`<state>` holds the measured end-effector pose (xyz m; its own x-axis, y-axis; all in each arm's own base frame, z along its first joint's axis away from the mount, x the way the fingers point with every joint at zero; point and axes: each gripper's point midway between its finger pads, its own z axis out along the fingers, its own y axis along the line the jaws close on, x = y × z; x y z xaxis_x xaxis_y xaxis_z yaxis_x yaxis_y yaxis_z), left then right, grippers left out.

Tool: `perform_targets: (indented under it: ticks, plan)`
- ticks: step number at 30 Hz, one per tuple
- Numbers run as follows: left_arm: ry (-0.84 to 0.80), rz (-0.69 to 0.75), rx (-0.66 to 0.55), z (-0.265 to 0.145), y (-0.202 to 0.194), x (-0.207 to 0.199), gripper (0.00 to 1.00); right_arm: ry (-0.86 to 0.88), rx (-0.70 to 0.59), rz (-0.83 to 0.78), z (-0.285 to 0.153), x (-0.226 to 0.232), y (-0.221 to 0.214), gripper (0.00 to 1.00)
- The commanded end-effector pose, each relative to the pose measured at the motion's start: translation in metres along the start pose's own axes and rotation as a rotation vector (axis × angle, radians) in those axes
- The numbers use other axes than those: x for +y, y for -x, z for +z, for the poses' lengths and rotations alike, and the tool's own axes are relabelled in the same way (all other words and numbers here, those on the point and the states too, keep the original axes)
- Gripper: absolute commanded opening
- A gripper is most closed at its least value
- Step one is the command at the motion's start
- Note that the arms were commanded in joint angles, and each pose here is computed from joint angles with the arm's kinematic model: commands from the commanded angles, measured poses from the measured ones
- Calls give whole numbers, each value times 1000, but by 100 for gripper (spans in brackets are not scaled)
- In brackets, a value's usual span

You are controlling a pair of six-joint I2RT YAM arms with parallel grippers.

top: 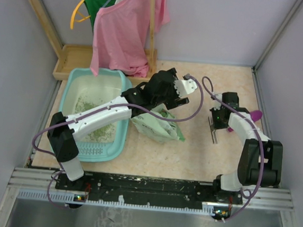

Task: Fill the litter box with clean litter
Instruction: Pick up the clamp at the center of the board.

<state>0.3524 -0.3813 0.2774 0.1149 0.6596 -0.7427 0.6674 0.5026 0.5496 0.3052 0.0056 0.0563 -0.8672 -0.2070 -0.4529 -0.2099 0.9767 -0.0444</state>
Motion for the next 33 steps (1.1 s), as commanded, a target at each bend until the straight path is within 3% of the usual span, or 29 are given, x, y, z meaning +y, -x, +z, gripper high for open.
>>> perform_targets:
  ticks: [1,10,15,23,27,33]
  plan:
    - [-2,-9,-14,-1,6,0,99,-55,-99,8,-15,-11,22,0]
    - [3,-9,-13,-2,7,2,99,-17,-121,-11,-27,-7,29,0]
    - [-13,-46,-71,-15,22,8,99,148,-190,22,-67,-2,55,0]
    - [-72,-183,-210,-72,34,52,100,273,-431,-268,-156,26,76,0]
    - [-139,-156,-155,-96,13,52,100,358,-544,-423,-191,53,67,0]
    - [-308,-126,-72,-142,-18,19,100,433,-661,-606,-227,79,55,0]
